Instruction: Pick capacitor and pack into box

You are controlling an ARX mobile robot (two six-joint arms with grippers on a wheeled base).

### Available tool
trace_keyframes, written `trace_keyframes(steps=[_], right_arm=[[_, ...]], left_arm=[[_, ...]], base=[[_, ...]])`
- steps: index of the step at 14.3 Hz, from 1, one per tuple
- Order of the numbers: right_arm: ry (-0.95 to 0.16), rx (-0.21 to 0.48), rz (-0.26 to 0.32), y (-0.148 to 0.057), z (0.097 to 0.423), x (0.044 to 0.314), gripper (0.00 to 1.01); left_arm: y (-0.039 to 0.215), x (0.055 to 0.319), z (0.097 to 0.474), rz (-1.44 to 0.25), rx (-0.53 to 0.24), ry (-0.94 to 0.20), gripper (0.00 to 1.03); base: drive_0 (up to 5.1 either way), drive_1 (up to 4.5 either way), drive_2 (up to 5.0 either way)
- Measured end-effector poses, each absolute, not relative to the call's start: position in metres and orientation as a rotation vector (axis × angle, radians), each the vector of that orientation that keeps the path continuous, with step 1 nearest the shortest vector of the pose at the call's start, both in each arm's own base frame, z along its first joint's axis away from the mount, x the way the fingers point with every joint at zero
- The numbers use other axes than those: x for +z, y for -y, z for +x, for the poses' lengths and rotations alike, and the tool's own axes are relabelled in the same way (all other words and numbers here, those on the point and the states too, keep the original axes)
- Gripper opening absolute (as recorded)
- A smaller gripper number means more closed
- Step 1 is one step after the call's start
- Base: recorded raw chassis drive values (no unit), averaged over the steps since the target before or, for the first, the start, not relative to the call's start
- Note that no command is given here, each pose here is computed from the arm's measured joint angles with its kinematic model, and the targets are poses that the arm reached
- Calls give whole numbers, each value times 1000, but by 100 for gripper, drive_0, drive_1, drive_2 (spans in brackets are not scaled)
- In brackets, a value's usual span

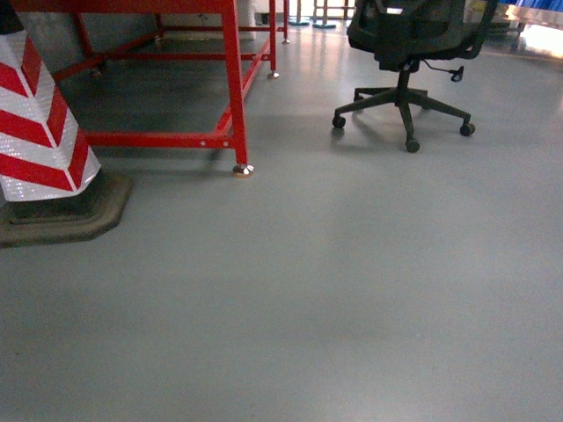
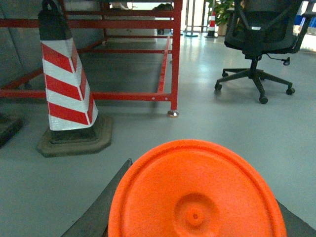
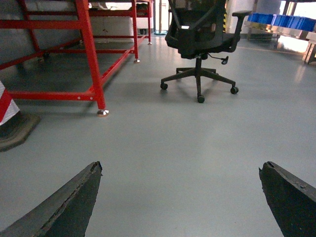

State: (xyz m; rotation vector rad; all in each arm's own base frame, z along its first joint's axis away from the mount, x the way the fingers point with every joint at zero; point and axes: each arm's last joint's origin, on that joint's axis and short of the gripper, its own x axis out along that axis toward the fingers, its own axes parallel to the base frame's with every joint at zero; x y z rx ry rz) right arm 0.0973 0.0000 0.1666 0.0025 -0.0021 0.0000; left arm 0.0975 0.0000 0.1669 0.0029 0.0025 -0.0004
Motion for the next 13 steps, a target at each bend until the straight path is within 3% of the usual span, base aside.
trace_keyframes(steps=[13], right_arm=[[2,0,2,0,97,167,98]], left_arm=[[0,167,98,3,1,-3,43]], base=[[-506,239,239]])
